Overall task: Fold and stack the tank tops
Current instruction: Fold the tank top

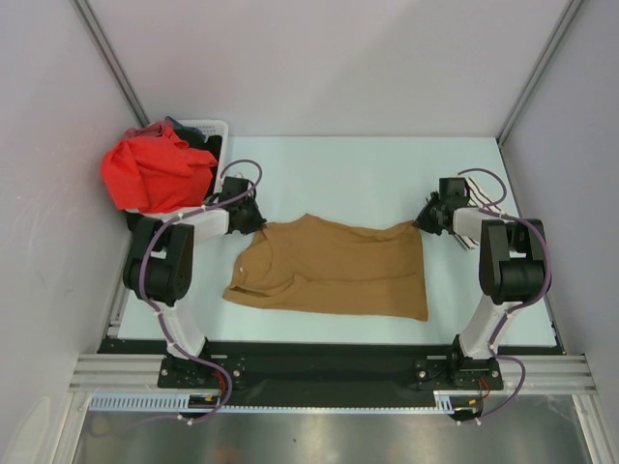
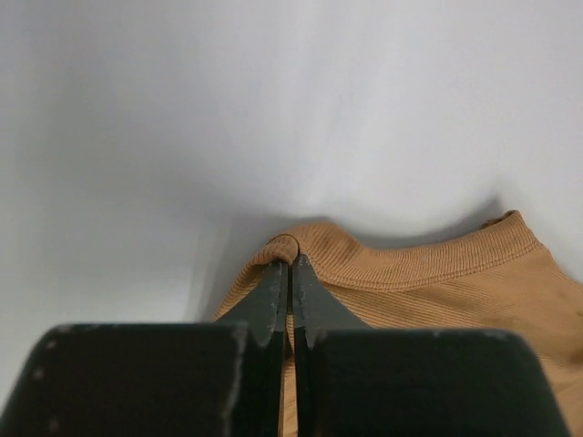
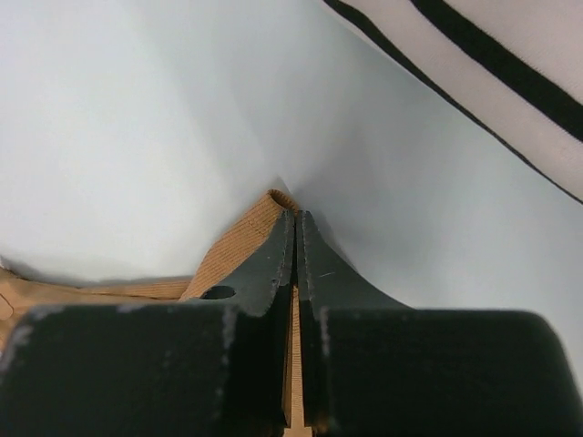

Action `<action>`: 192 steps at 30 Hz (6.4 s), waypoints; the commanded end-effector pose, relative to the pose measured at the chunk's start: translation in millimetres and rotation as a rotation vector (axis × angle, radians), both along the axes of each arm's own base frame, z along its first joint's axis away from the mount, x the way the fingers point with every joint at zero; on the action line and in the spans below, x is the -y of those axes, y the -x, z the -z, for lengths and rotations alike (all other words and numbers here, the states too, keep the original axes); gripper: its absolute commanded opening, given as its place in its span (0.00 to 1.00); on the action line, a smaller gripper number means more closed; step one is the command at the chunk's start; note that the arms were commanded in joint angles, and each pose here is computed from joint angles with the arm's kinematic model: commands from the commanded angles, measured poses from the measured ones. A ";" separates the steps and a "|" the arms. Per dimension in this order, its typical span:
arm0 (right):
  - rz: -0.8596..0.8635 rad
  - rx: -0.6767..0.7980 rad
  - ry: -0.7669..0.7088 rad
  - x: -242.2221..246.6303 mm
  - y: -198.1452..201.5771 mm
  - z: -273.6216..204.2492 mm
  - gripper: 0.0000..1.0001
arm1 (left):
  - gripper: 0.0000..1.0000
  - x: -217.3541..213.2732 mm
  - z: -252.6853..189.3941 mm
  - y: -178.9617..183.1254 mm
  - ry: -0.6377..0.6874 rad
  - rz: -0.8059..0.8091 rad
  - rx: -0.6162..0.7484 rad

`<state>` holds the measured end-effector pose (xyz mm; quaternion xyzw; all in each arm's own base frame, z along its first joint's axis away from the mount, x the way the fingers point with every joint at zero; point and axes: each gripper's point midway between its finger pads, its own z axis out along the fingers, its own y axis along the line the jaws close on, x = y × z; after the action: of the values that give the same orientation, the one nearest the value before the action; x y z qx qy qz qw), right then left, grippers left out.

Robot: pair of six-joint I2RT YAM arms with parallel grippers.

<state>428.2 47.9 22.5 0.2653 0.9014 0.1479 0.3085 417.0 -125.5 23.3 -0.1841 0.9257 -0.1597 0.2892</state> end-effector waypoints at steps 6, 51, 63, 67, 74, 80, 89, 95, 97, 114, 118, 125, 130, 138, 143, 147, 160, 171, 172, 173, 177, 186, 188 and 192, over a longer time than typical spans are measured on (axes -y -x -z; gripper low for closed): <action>0.027 0.015 0.014 5.8 -4.1 -6.0 0.00 | 0.16 -32.2 -60.1 -2.9 -0.279 -0.092 0.220; 0.035 0.037 -0.036 11.9 -1.6 -8.7 0.00 | 0.83 -30.6 -38.2 11.0 -0.032 -0.152 0.128; 0.031 0.029 -0.037 11.5 -0.3 -6.9 0.00 | 0.83 1.2 -44.4 28.0 0.059 -0.087 0.148; 0.030 0.029 -0.035 11.8 0.1 -6.9 0.00 | 0.83 18.0 -46.4 17.2 0.121 -0.046 0.159; 0.028 0.030 -0.039 11.4 0.4 -6.7 0.00 | 0.84 30.0 -36.2 -0.7 0.147 -0.027 0.135; 0.028 0.031 -0.046 10.9 0.2 -7.2 0.00 | 0.84 37.6 -21.6 -9.1 0.177 -0.020 0.112; 0.033 0.027 -0.050 12.2 0.3 -6.2 0.00 | 0.84 53.9 -14.2 -1.1 0.180 -0.029 0.107; 0.032 0.027 -0.057 12.2 1.2 -5.9 0.00 | 0.87 8.6 -11.6 -11.1 -0.042 -0.161 0.139; 0.033 0.028 -0.063 12.3 1.1 -6.1 0.00 | 0.88 -13.7 -14.7 -17.9 -0.147 -0.213 0.163; 0.044 0.027 -0.080 15.8 4.1 -5.1 0.00 | 0.89 -64.5 -31.9 -23.0 -0.298 -0.269 0.149; 0.041 0.029 -0.085 14.8 4.0 -5.9 0.00 | 0.90 -52.7 -44.8 -37.4 -0.273 -0.186 0.188; 0.020 0.038 -0.100 11.0 2.1 -7.6 0.00 | 0.97 -12.0 -54.9 -34.9 -0.169 -0.024 0.196; -0.004 0.043 -0.114 5.0 -3.6 -8.9 0.00 | 0.98 -8.9 -45.3 -12.3 -0.148 -0.024 0.109; -0.026 0.049 -0.101 -1.7 -7.3 -10.6 0.00 | 0.98 8.7 -47.5 1.9 -0.067 0.045 0.078; -0.025 0.049 -0.100 -1.0 -7.0 -10.7 0.00 | 0.97 17.1 -79.8 8.2 -0.053 0.070 0.144; -0.029 0.045 -0.096 -1.3 -6.1 -8.7 0.00 | 0.93 18.3 -107.6 3.5 -0.082 0.085 0.199; -0.029 0.047 -0.051 0.2 -13.9 -12.9 0.00 | 0.80 101.3 -74.5 -55.4 -0.079 0.329 0.131; -0.019 0.041 -0.042 3.0 -13.8 -12.6 0.00 | 0.65 141.1 -26.4 -44.0 -0.014 0.410 0.021; -0.019 0.043 -0.042 3.0 -13.9 -13.2 0.00 | 0.57 145.1 -26.1 -43.1 0.002 0.421 0.020; -0.018 0.041 -0.041 3.3 -14.0 -12.9 0.00 | 0.52 146.4 -23.6 -43.3 0.007 0.424 0.017; -0.020 0.049 -0.041 3.1 -17.2 -17.7 0.00 | 0.28 150.7 -27.5 -49.3 0.018 0.429 0.038; -0.021 0.079 -0.020 5.2 -37.1 -41.6 0.00 | 0.10 121.3 -38.3 -72.9 -0.086 0.332 0.110; -0.023 0.081 -0.017 4.3 -39.3 -42.4 0.00 | 0.09 113.2 -43.9 -75.6 -0.076 0.309 0.141; -0.027 0.070 -0.004 4.3 -36.4 -39.8 0.01 | 0.08 99.4 -47.9 -71.7 -0.091 0.281 0.158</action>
<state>460.6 46.3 61.0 0.2555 0.8896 0.1786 0.3338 473.7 -238.9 30.4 -0.0169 0.9433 -0.1723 0.2830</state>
